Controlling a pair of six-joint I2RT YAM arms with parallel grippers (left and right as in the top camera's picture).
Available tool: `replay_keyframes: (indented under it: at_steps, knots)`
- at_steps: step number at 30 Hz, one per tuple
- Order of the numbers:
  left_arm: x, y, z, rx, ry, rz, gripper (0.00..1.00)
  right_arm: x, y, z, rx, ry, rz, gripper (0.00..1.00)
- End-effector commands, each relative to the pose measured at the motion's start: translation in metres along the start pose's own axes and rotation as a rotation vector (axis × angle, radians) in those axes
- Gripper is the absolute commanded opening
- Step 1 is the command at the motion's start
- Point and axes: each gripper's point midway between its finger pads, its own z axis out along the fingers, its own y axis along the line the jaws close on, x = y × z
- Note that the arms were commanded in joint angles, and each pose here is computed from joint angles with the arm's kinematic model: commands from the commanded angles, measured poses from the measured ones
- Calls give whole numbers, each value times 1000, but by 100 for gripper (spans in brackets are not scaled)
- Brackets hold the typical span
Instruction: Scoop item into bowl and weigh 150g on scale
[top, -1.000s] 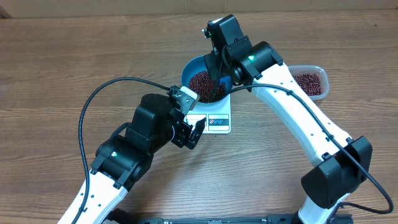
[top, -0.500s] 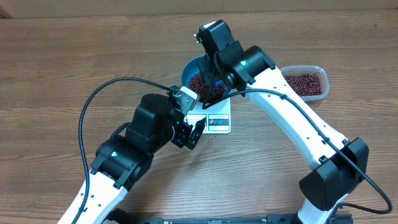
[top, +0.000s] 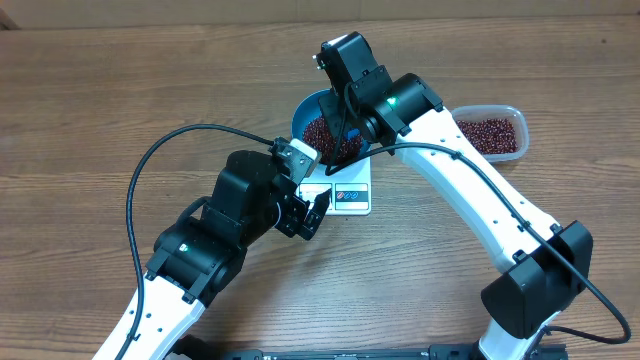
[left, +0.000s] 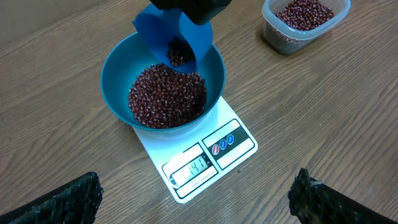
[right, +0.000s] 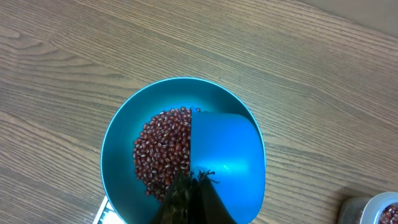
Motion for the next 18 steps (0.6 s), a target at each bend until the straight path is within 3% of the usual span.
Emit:
replay_keyframes:
  at_steps: [1, 18]
  knots:
    - [3, 1, 2, -1, 9, -8, 100, -24, -4, -31, 3, -94, 20, 4]
    - [3, 1, 2, -1, 9, -8, 99, -24, -6, -31, 14, -94, 20, 4]
